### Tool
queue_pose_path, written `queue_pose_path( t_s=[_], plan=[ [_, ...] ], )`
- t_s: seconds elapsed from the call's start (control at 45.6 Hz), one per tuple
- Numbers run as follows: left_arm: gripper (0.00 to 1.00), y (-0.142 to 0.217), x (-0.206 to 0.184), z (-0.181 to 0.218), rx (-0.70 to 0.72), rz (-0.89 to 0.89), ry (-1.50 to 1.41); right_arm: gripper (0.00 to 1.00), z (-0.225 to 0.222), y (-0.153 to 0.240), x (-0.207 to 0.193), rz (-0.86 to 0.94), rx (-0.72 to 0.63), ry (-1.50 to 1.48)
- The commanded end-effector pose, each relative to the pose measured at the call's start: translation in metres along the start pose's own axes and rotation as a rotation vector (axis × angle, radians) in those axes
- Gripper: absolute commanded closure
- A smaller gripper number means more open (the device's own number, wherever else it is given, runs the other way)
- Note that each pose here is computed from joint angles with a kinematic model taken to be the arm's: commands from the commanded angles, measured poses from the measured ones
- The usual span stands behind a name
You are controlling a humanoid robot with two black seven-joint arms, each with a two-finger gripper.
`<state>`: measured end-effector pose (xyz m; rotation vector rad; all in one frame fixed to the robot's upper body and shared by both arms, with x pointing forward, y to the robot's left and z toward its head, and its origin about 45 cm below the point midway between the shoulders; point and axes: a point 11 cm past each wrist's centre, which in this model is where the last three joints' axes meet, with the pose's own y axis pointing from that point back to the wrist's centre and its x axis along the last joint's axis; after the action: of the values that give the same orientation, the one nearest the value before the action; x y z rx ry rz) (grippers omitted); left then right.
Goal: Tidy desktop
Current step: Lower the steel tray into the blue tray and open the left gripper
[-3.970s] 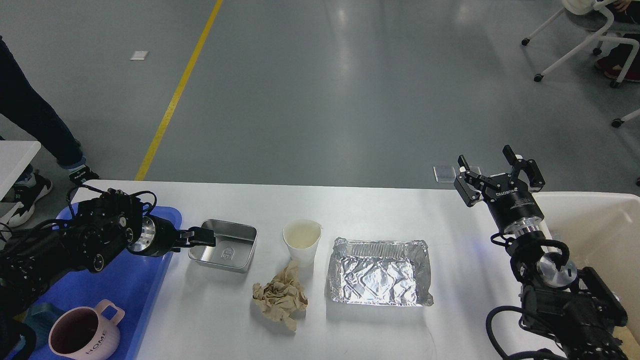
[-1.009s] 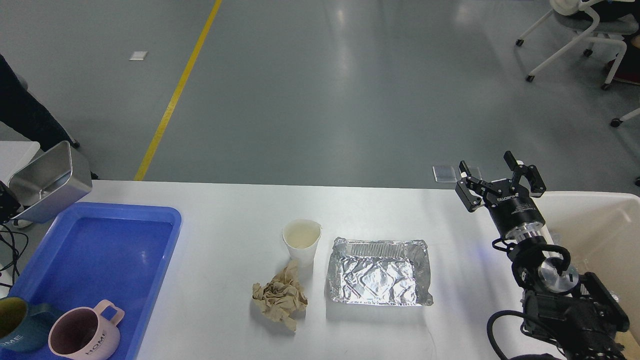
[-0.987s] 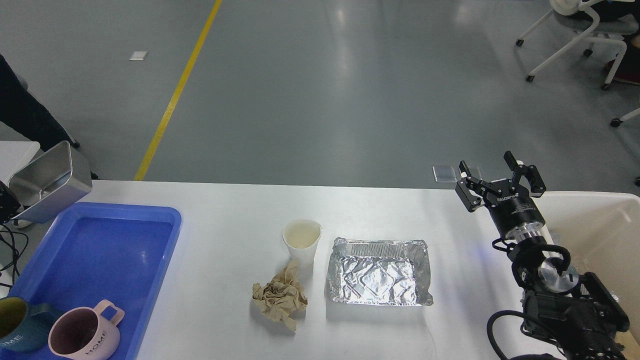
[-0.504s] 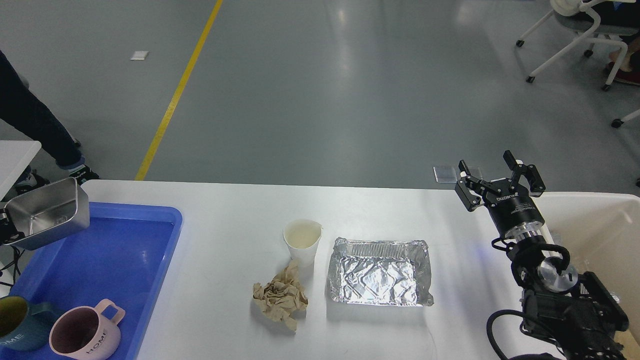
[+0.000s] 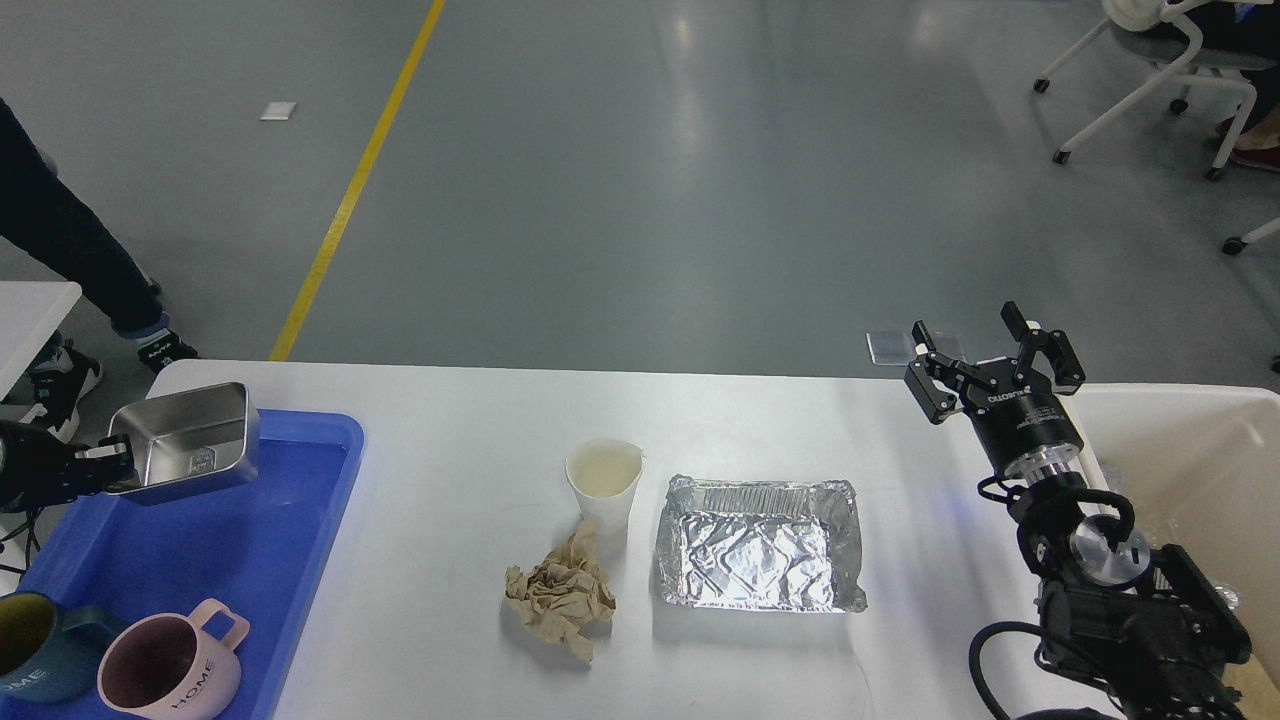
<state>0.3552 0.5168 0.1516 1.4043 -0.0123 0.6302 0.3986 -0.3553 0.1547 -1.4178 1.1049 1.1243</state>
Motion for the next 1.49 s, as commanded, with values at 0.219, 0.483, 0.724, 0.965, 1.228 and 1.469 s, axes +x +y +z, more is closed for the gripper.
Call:
queue_pose_path(
  t_s=[0.219,0.483,0.724,0.965,1.228,1.469],
  plan=[
    [0.96,-0.008,-0.009,-0.012,0.05,0.015,-0.046,0.0,0.008,-0.001,0.001,-0.002,-0.007,-0.016],
    [0.77,-0.023,-0.02,-0.009,0.058,0.039,-0.075,0.0,0.008,-0.001,0.002,-0.001,-0.006,-0.014],
    [0.35,-0.023,-0.015,-0.003,0.032,0.074,-0.073,0.0,0.008,-0.001,0.002,-0.001,-0.006,-0.014],
    [0.23,-0.021,-0.014,-0.006,0.038,0.079,-0.073,0.0,0.008,-0.001,0.002,-0.001,-0.006,-0.016],
    [0.09,-0.031,-0.023,0.002,0.026,0.057,-0.08,0.0,0.008,-0.001,0.002,0.001,-0.006,-0.016],
    [0.03,-0.044,-0.036,0.014,0.011,0.025,-0.092,0.0,0.006,0.0,0.002,0.0,-0.004,-0.013]
  ],
)
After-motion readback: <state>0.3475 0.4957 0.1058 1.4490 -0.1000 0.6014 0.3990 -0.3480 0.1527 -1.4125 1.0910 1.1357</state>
